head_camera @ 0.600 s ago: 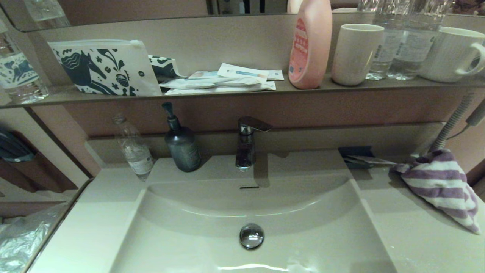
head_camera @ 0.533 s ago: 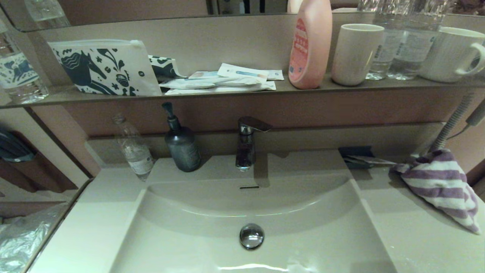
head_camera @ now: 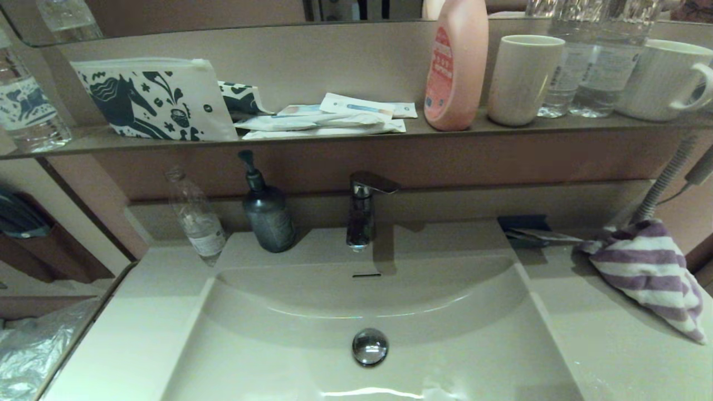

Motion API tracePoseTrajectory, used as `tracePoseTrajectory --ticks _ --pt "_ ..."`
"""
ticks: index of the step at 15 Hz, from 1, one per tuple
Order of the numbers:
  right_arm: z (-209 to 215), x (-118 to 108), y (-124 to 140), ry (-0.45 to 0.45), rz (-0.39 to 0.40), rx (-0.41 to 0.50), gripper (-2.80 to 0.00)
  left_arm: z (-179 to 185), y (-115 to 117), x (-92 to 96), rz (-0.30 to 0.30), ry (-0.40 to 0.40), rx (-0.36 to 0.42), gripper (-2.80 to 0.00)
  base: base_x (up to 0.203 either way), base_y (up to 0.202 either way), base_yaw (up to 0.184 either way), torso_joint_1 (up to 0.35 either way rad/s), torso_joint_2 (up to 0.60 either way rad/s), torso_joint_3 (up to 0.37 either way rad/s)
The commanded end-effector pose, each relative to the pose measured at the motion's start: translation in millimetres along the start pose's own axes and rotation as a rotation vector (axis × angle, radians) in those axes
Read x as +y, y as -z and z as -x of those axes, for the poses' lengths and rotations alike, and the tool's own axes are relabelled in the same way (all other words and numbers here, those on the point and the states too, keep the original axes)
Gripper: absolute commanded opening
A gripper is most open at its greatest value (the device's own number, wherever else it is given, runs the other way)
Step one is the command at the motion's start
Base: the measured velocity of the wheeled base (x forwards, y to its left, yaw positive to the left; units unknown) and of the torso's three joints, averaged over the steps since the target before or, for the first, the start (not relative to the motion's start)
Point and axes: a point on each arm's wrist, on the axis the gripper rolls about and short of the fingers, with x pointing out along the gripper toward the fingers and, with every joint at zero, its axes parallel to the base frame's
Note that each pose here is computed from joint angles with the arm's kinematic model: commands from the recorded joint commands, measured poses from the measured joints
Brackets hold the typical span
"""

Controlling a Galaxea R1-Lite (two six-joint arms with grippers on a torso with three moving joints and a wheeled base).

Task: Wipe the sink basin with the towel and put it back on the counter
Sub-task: Turn on the faucet

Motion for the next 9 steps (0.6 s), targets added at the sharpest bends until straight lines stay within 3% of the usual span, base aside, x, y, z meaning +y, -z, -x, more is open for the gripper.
tracePoseTrajectory --ticks 1,9 --pt "0.0 0.0 0.0 -0.001 0.0 0.0 -2.8 0.0 0.1 0.0 0.0 0.0 0.0 -2.8 0.0 0.0 0.0 0.0 0.0 0.0" --pt "0.0 0.0 0.0 0.0 0.0 0.0 -2.8 0.0 -0.1 0.0 -0.001 0.0 -0.001 -2.8 0.0 0.0 0.0 0.0 0.0 0.0"
